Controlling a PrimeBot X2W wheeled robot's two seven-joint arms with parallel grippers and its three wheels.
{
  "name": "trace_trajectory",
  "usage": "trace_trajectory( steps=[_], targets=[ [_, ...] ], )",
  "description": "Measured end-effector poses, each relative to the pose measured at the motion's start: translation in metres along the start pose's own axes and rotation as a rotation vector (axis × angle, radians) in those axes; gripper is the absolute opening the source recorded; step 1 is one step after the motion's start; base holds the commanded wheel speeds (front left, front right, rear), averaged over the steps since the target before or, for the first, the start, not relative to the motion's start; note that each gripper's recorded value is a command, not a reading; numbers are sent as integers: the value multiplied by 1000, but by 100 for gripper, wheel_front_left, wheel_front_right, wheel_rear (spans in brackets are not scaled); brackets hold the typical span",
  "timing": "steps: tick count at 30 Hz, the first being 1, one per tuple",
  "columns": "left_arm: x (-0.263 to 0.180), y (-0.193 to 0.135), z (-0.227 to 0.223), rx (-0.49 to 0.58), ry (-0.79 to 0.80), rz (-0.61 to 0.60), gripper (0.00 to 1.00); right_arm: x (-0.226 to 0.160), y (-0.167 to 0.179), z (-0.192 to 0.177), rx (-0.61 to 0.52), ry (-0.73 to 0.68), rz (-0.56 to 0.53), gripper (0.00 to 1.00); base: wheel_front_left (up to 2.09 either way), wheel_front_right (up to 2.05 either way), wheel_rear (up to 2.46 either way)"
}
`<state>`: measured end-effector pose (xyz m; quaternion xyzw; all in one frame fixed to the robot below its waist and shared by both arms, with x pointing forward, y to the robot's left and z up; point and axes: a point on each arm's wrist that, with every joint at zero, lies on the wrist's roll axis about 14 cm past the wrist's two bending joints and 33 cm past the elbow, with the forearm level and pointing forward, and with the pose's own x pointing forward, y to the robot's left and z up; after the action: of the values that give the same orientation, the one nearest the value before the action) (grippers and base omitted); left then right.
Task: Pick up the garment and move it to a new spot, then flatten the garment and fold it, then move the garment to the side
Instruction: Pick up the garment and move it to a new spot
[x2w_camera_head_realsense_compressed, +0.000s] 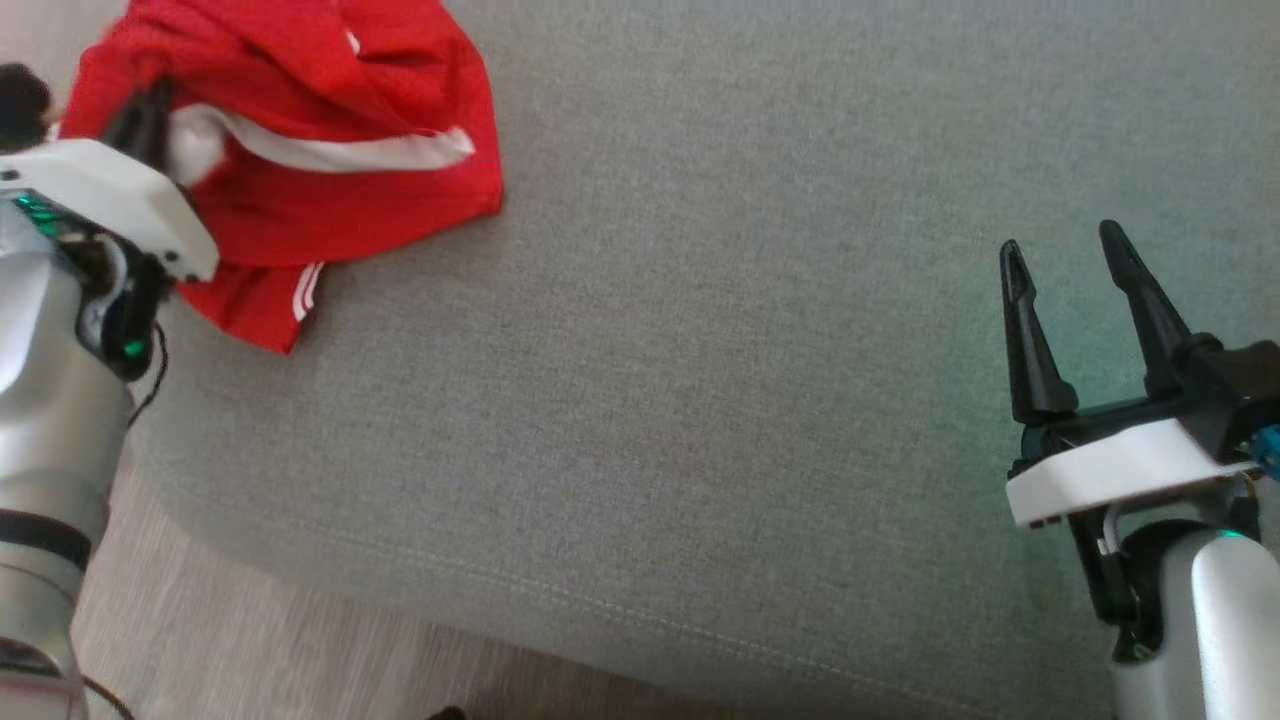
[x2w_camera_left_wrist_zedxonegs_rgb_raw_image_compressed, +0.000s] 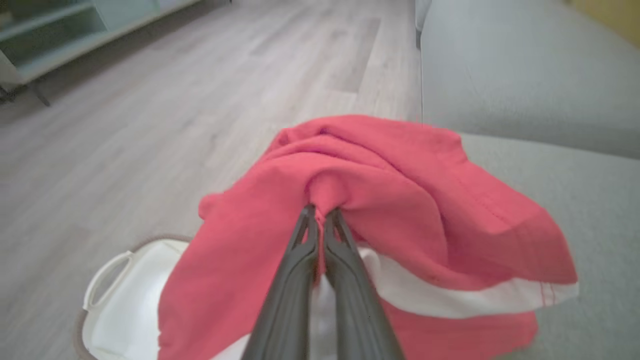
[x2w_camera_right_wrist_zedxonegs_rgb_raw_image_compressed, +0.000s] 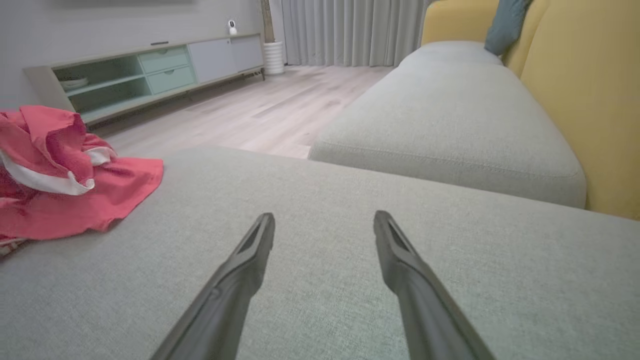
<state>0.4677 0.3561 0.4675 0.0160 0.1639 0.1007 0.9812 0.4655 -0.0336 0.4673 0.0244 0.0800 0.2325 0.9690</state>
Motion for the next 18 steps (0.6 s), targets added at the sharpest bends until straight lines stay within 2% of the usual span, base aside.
trace_trajectory(
  steps=[5,8,14,15,18],
  targets=[
    [-13,7,45,-6,-173,33,0,-10,4,24,2,-69,-3,100,0,0,0],
    [-24,-4,70,-16,-270,14,0,-22,4,32,16,-96,-14,100,0,0,0],
    [-52,-53,91,-33,-409,-86,0,-48,-7,45,50,-143,-62,100,0,0,0],
    [-52,-53,91,-33,-409,-86,0,-48,-7,45,50,-143,-62,100,0,0,0],
    [-68,-90,89,-48,-445,-169,0,-61,-17,47,61,-153,-98,100,0,0,0]
  ],
)
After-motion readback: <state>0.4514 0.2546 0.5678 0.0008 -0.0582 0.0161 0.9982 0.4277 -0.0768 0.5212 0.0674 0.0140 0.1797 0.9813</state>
